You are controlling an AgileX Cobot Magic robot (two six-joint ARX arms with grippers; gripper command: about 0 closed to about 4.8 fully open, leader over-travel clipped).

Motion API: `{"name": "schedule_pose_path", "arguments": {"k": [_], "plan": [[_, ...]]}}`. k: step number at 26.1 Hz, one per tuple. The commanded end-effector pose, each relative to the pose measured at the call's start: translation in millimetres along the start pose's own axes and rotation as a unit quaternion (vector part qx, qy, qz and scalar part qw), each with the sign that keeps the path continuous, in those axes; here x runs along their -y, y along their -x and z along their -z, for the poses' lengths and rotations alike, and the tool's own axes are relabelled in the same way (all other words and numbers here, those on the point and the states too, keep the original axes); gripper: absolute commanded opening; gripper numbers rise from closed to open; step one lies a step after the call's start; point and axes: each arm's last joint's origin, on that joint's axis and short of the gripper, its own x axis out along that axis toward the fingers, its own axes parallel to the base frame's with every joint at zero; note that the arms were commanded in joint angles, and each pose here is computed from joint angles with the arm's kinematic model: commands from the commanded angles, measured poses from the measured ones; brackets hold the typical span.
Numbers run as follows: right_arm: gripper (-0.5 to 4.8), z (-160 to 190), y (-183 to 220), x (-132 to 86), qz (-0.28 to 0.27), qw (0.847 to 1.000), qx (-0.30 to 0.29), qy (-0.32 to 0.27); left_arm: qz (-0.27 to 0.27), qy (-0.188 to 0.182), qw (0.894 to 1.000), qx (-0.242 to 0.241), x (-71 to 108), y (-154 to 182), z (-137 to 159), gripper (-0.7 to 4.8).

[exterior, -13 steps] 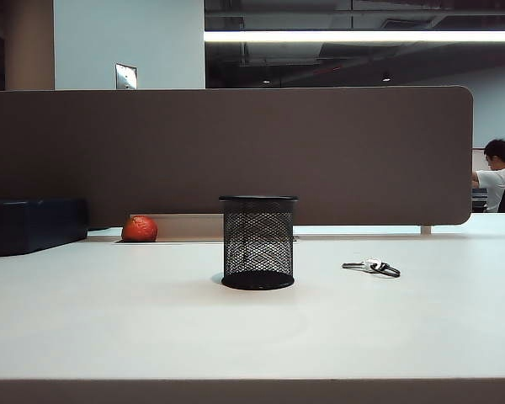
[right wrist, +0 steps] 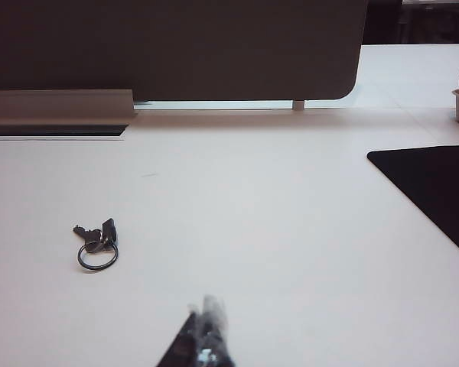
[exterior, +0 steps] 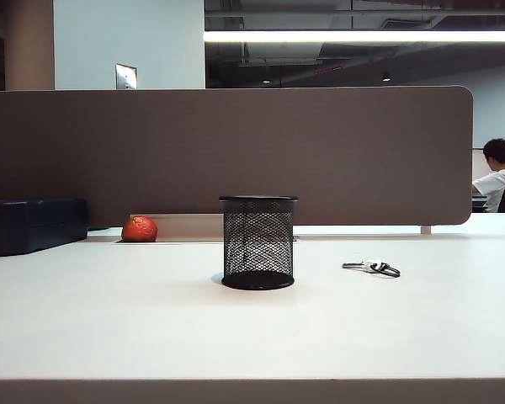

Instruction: Pick up a bunch of keys from the table, then put them into the black basket.

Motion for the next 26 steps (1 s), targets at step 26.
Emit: {"name": "schedule_pose_path", "arguments": {"k": [26], "plan": [[-0.06,-58.6,25.4,-7.3,-0.068,0.995,-0.021,-0.063,0.126,0.0,0.992,0.019,7.1,1.2,-4.1,-0.06]]}}
